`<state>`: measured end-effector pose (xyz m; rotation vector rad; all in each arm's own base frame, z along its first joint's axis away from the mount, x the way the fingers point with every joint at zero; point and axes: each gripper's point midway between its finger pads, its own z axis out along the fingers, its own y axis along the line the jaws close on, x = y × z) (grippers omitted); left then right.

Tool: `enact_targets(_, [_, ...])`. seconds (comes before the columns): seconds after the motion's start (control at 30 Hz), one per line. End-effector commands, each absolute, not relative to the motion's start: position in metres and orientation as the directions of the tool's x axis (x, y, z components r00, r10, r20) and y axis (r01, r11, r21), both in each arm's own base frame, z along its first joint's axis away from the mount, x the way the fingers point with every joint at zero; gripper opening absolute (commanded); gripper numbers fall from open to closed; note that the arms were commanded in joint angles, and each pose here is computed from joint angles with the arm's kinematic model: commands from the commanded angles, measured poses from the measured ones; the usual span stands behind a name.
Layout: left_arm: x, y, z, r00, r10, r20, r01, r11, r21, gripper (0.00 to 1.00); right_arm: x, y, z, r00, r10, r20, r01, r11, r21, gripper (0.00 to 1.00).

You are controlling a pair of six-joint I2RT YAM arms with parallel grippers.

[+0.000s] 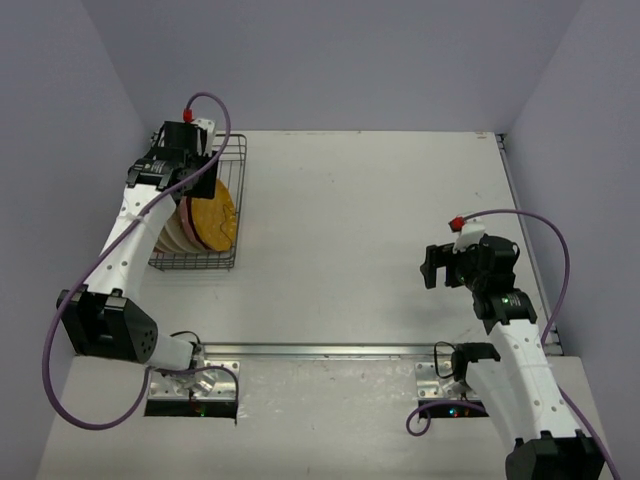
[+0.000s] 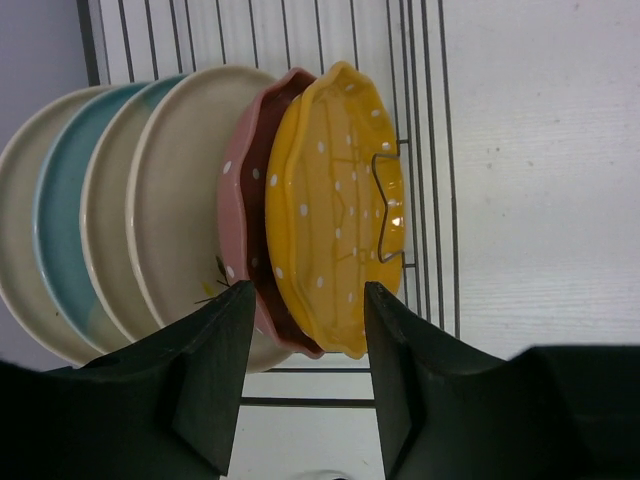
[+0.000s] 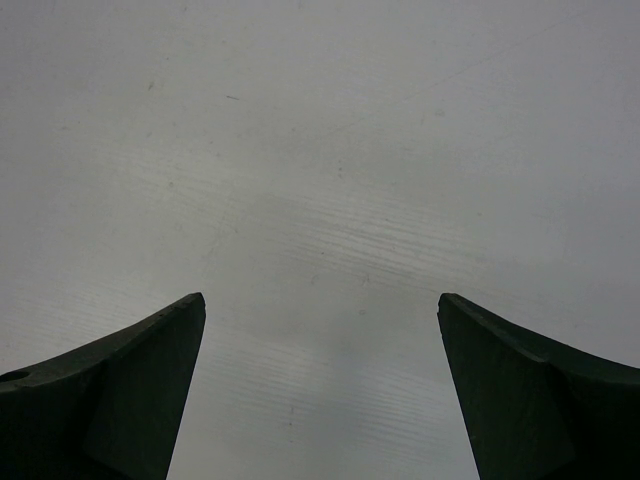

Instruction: Unload the plates from the dish rack

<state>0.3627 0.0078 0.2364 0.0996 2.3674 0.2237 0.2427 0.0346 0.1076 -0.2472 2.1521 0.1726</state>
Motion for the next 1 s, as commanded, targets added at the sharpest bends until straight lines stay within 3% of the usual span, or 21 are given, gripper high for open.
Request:
enact_targets(0.0, [0.368, 0.017, 0.239, -0.73, 0.116, -0.674, -0.052, 0.973, 0.224, 0.44, 0.262, 0.036, 0.14, -0.465, -0.088, -0.881, -0.234, 0.972, 0.027, 0.99])
enact_targets(0.2, [0.372, 0.026, 0.225, -0.764, 0.116, -0.635, -0.08, 0.959, 0.272, 0.42, 0.263, 0.036, 0.139, -0.464, -0.08, -0.882, -0.23, 0.973, 0.033, 0.99])
enact_targets(0.43, [0.377, 0.03, 0.207, -0.787, 0.128, -0.604, -0.075, 0.951, 0.3, 0.29, 0.262, 0.035, 0.134, -0.471, -0.077, -0.879, -0.225, 0.974, 0.036, 0.99])
enact_targets(0.97, [0.388, 0.035, 0.17, -0.839, 0.114, -0.532, -0.084, 0.939, 0.333, 0.38, 0.261, 0.033, 0.13, -0.47, -0.087, -0.879, -0.218, 0.976, 0.02, 0.99])
